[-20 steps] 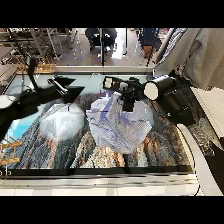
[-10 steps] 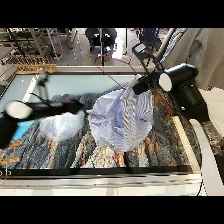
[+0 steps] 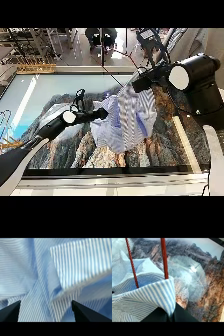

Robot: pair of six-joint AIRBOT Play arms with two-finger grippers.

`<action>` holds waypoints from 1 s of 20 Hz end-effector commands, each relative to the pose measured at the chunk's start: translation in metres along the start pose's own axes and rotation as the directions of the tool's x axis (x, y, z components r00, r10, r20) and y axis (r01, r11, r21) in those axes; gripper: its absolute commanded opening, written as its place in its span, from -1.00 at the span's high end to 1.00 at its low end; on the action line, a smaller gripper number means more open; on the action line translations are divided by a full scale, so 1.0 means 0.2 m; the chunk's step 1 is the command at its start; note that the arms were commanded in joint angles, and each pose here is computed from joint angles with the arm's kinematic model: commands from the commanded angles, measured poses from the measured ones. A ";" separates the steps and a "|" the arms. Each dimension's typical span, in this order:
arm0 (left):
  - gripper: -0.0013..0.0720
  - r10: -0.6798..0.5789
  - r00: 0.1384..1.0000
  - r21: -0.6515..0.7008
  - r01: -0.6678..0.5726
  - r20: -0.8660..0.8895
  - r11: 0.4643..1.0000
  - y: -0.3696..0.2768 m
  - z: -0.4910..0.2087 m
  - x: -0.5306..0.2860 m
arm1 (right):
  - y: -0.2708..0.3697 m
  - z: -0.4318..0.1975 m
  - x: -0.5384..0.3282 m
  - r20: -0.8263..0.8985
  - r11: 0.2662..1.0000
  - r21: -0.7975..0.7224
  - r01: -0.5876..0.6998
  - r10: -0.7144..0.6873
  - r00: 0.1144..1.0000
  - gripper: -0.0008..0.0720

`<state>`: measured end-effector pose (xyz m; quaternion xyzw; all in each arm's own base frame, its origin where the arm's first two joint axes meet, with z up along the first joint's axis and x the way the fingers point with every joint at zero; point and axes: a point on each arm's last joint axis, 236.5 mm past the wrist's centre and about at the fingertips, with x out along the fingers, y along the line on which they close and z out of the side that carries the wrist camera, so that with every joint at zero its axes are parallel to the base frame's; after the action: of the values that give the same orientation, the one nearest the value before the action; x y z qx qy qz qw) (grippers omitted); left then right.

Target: Fold the clothes and pants, and hang the long-sleeved shirts on hangers.

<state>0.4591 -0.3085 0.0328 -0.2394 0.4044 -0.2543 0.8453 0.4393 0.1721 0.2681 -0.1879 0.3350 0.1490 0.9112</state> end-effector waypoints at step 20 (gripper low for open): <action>0.93 -0.113 0.954 0.146 0.074 0.279 0.986 -0.05 0.86 -0.54 | 0.17 -0.10 -0.11 -0.074 0.987 -0.071 -0.147 0.142 0.987 0.91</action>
<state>0.5322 -0.2418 0.1647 -0.2271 0.2418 -0.2635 0.9058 0.4060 0.1875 0.2664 -0.1948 0.3603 0.2057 0.8888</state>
